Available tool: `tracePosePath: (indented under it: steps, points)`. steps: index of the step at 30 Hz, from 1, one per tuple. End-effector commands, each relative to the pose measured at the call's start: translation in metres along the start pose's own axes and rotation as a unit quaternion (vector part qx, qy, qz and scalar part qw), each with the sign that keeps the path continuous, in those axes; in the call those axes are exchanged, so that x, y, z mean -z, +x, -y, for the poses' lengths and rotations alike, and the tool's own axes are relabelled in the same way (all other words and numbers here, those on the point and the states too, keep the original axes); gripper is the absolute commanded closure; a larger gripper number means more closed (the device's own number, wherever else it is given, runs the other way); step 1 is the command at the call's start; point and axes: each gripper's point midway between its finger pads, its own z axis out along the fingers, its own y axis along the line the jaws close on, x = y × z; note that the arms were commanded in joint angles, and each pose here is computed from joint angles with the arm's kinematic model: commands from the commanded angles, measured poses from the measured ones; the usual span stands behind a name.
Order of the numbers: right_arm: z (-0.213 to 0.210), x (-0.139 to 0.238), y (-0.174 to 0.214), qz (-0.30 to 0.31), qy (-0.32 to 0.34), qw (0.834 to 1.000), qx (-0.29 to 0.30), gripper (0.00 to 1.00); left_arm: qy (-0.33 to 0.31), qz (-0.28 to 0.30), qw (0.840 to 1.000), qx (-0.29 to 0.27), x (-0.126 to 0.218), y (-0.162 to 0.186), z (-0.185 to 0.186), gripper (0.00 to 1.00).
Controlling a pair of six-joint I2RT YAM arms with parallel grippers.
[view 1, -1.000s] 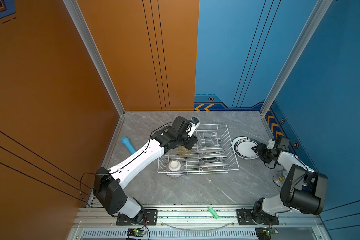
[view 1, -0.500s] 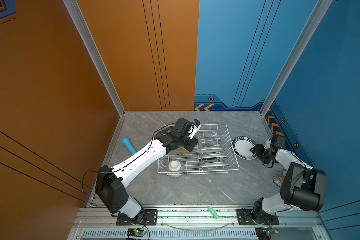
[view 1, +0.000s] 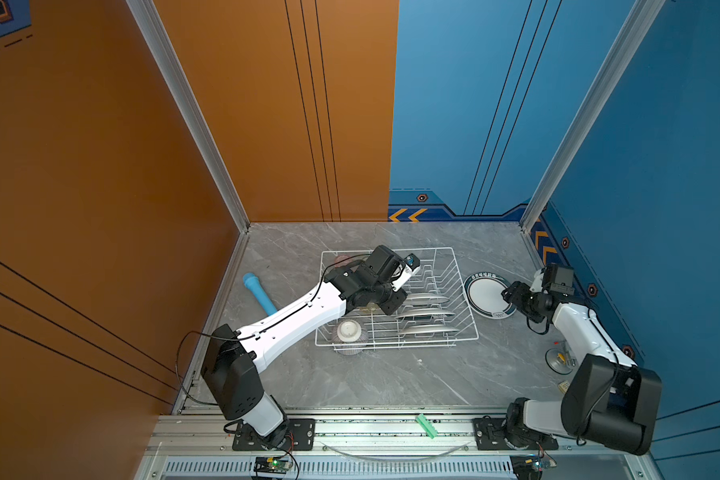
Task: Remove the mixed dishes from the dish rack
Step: 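Grip the next white plate in the rack with the left gripper while the right opens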
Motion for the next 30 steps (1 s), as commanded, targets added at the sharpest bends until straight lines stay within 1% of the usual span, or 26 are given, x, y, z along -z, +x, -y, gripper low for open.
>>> tracePosePath:
  steps: [1,7,10,20,25,27,30]
  points:
    - [-0.022,0.02,-0.001,0.009,-0.008,0.999,0.035,0.27,-0.023,-0.008,0.997,-0.074,-0.005,-0.008,0.008,0.56]
    - [-0.058,0.041,0.004,0.023,-0.039,0.996,0.078,0.27,-0.044,-0.039,0.992,-0.113,-0.027,-0.016,0.009,0.57]
    - [-0.065,0.047,0.005,0.029,-0.046,0.995,0.086,0.27,-0.037,-0.045,0.991,-0.123,-0.035,-0.019,0.015,0.57]
    - [-0.069,0.062,0.003,0.048,-0.058,0.993,0.093,0.26,-0.032,-0.064,0.987,-0.143,-0.057,-0.025,0.017,0.58]
    - [-0.069,0.062,0.004,0.046,-0.06,0.993,0.095,0.26,-0.037,-0.075,0.984,-0.157,-0.067,-0.03,0.014,0.6]
    - [-0.068,0.062,0.004,0.046,-0.06,0.993,0.096,0.27,-0.041,-0.08,0.983,-0.162,-0.071,-0.032,0.012,0.63]
    - [-0.068,0.063,0.003,0.048,-0.061,0.992,0.095,0.26,-0.058,-0.087,0.98,-0.169,-0.076,-0.034,0.006,0.65]
